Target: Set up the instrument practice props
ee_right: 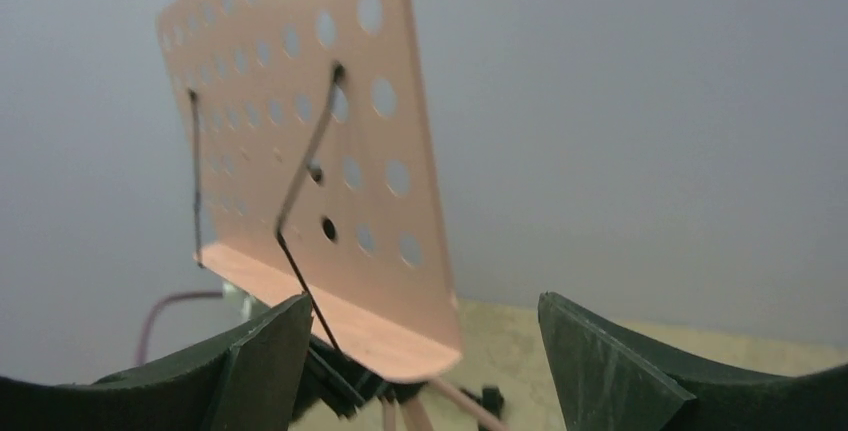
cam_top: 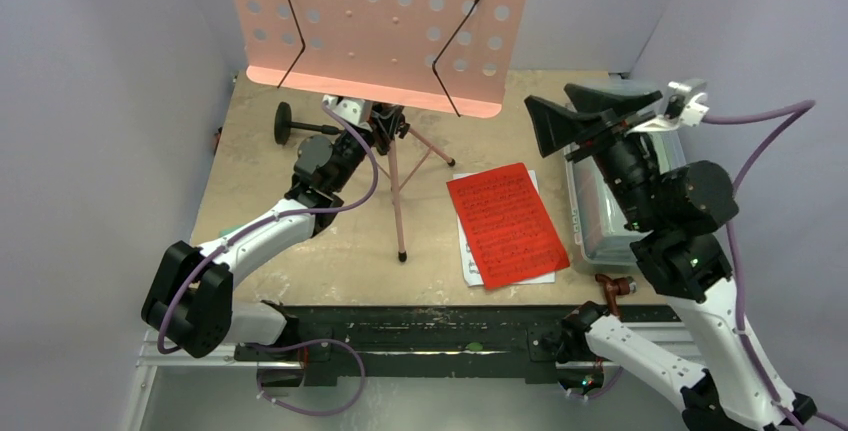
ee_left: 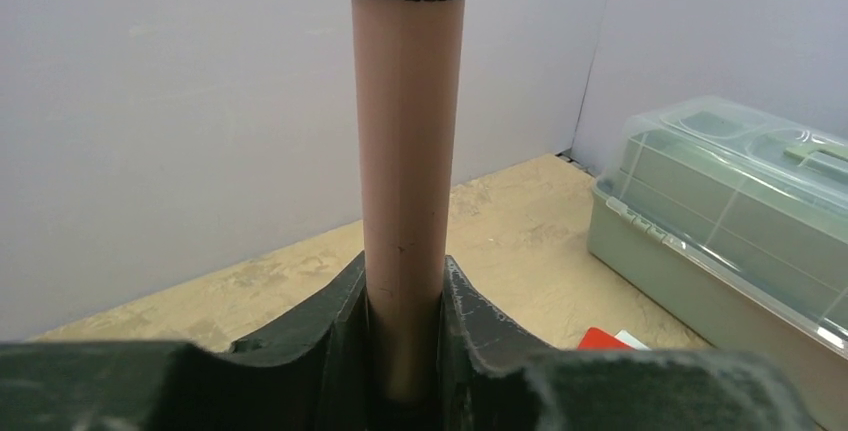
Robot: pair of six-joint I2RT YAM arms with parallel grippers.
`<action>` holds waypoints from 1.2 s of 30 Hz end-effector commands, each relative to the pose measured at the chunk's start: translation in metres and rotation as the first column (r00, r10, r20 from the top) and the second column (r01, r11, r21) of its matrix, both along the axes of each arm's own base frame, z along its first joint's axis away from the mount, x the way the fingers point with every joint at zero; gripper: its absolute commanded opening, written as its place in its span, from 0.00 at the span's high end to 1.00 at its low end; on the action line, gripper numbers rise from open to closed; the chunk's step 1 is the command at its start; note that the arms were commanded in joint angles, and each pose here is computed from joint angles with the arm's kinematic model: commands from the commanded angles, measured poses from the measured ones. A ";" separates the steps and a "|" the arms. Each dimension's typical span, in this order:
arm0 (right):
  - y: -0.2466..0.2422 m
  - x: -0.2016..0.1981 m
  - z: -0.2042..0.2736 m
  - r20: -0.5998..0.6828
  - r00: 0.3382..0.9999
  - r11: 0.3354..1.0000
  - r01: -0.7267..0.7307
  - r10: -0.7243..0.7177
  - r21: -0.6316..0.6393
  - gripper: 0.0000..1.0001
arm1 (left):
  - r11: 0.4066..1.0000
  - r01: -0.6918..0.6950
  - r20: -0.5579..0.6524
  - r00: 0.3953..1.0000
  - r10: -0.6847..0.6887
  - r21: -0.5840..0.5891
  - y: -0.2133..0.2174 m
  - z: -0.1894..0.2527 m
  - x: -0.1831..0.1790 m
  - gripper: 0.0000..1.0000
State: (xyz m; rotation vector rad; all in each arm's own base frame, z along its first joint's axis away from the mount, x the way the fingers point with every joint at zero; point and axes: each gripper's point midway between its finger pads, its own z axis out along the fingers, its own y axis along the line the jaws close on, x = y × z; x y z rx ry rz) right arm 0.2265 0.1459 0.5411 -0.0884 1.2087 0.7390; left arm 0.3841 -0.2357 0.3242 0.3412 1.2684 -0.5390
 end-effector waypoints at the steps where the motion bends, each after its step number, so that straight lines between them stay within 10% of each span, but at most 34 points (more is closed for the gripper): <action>1: -0.010 0.031 -0.090 -0.198 0.971 0.991 0.128 -0.132 -0.031 0.13 | 0.995 0.054 -0.097 0.993 -0.062 -0.089 -0.013 -0.002 -0.003 0.71; 11: 0.013 0.049 -0.232 -0.430 0.898 0.995 0.075 -0.094 -0.060 0.12 | 0.985 0.026 -0.124 0.991 -0.048 -0.173 -0.006 0.010 -0.009 0.24; 36: 0.230 0.019 -0.360 -0.446 0.871 0.909 -0.338 0.204 -0.244 0.09 | 0.977 -0.212 -0.449 0.874 0.188 -0.005 0.066 -0.057 -0.076 0.11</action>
